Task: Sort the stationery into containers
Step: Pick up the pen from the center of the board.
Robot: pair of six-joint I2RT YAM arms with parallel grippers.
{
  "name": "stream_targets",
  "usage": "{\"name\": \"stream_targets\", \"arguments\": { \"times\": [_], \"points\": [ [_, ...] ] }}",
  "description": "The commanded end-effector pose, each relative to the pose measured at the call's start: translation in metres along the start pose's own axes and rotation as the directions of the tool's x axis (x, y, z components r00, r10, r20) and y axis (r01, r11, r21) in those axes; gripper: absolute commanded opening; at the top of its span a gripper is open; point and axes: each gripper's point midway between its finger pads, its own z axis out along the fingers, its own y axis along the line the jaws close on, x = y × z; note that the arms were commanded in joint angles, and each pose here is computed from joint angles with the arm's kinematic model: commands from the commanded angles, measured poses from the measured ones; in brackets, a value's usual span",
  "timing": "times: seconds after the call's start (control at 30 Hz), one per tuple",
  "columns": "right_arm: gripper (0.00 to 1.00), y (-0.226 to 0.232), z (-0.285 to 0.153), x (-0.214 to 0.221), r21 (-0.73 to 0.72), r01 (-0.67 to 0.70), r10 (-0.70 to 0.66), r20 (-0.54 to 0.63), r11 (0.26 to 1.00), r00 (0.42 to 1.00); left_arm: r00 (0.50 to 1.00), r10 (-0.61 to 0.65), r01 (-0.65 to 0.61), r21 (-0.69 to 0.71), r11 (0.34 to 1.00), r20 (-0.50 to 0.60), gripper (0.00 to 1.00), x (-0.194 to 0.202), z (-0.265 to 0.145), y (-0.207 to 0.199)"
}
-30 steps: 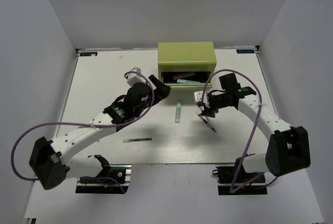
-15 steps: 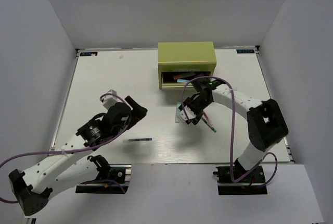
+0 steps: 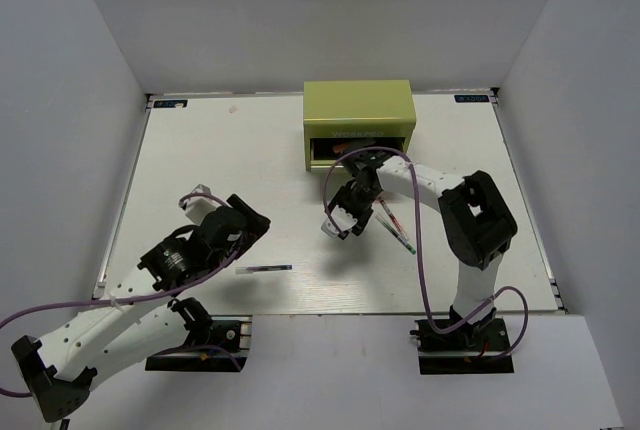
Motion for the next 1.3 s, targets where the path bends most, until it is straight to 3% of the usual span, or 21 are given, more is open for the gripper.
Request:
{"name": "stream_targets", "arguments": {
  "times": [0.0, 0.17, 0.3, 0.57, 0.87, 1.0, 1.03, 1.27],
  "points": [
    [0.59, -0.018, -0.003, -0.001, -0.015, 0.105, -0.105, -0.021, 0.994, 0.994, 0.999, -0.014, 0.015, -0.024, 1.000, 0.047, 0.99, -0.011, -0.003, 0.004],
    [0.57, -0.011, 0.011, 0.005, -0.111, 0.124, -0.128, -0.032, 0.986, 0.991, 0.999, -0.019, 0.020, -0.016, 1.000, 0.049, 0.99, -0.012, -0.006, 0.005],
    [0.50, 0.002, 0.019, 0.003, -0.203, 0.125, -0.128, 0.000, 0.971, 0.992, 0.999, -0.019, 0.020, -0.016, 1.000, 0.049, 0.99, -0.013, -0.008, 0.007],
    [0.47, 0.022, 0.029, -0.003, -0.258, 0.113, -0.111, 0.023, 0.959, 0.994, 0.997, -0.032, 0.033, -0.011, 0.999, 0.069, 0.99, -0.018, -0.012, 0.010],
    [0.25, 0.042, 0.015, -0.022, -0.326, -0.021, 0.042, 0.057, 0.945, 0.997, 0.995, -0.059, 0.058, 0.016, 0.998, 0.075, 0.99, -0.016, -0.006, 0.005],
    [0.18, 0.026, 0.001, -0.037, -0.244, -0.108, 0.130, 0.074, 0.964, 0.989, 0.992, -0.100, 0.095, 0.073, 0.993, 0.074, 0.99, -0.016, -0.006, -0.002],
    [0.15, 0.021, -0.003, -0.046, -0.214, -0.179, 0.204, 0.102, 0.960, 0.974, 0.991, -0.115, 0.109, 0.075, 0.991, 0.073, 0.99, -0.014, -0.004, 0.001],
    [0.09, -0.062, -0.066, -0.069, 0.127, -0.379, 0.357, 0.165, 0.917, 0.919, 0.977, -0.205, 0.199, 0.096, 0.975, 0.058, 0.99, -0.010, -0.003, 0.003]
  ]
}}
